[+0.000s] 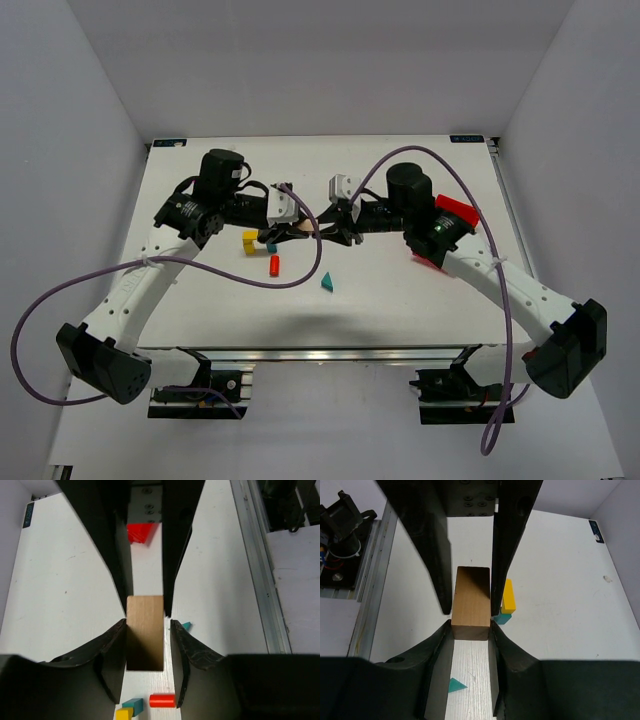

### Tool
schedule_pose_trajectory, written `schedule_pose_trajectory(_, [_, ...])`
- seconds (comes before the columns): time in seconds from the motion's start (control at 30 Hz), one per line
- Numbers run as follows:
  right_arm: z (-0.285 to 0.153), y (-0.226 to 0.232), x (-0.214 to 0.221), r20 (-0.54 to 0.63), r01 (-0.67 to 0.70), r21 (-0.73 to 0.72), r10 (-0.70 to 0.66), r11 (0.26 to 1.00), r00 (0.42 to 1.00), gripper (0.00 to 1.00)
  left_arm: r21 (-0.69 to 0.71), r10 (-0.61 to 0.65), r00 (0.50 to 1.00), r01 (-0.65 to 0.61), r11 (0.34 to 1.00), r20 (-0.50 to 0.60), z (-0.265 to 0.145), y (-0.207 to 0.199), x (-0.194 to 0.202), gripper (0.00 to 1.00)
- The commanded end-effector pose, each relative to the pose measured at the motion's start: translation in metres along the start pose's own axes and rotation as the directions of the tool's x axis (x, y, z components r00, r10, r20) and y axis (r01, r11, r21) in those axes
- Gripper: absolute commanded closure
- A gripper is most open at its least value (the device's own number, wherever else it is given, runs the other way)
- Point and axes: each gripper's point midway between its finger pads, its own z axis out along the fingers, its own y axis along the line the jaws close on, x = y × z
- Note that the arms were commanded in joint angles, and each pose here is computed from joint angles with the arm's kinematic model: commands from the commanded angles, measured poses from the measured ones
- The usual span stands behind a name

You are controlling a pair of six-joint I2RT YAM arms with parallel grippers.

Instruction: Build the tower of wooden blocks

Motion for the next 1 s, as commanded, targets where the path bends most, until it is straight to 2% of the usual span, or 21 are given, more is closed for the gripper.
schedule_pose_trajectory(0.0, [0.001, -0.001, -0.011, -0.012, 0.014, -0.032, -0.015, 0.999, 1.0, 0.95, 0.014, 0.054, 0.998, -0.055, 0.998, 0.045, -0.004, -0.011, -0.019, 0.51])
schedule_pose_trajectory(0.13, [0.004, 0.0, -0.008, -0.023, 0.012, -0.058, -0.013, 0.998, 1.0, 0.94, 0.008, 0.056, 0.998, -0.056, 0.998, 0.039, -0.002, -0.01, -0.016, 0.4])
schedule_pose_trajectory(0.2, [0.004, 0.0, -0.01, -0.021, 0.012, -0.063, -0.013, 0.998, 1.0, 0.94, 0.01, 0.051, 0.998, -0.051, 0.999, 0.036, -0.001, -0.008, -0.015, 0.38])
schedule_pose_trajectory(0.37, [0.003, -0.001, -0.011, -0.033, 0.018, -0.061, -0.02, 0.998, 0.999, 0.94, 0.004, 0.028, 1.0, -0.028, 1.0, 0.005, 0.001, -0.003, -0.008, 0.49])
schedule_pose_trajectory(0.6, [-0.002, -0.004, -0.018, -0.034, 0.044, -0.04, -0.045, 0.998, 0.998, 0.93, -0.032, -0.009, 0.997, 0.007, 0.999, -0.071, 0.004, 0.01, 0.009, 0.51])
schedule_pose_trajectory(0.73, [0.001, -0.004, -0.014, -0.047, 0.035, -0.052, -0.038, 0.998, 0.998, 0.92, -0.024, -0.014, 0.998, 0.013, 1.0, -0.064, 0.006, 0.011, 0.009, 0.59])
schedule_pose_trajectory(0.97, [0.008, -0.006, -0.003, -0.098, 0.0, -0.08, -0.008, 0.997, 0.995, 0.92, -0.015, -0.005, 0.999, 0.004, 1.0, -0.042, 0.005, 0.007, 0.003, 0.54])
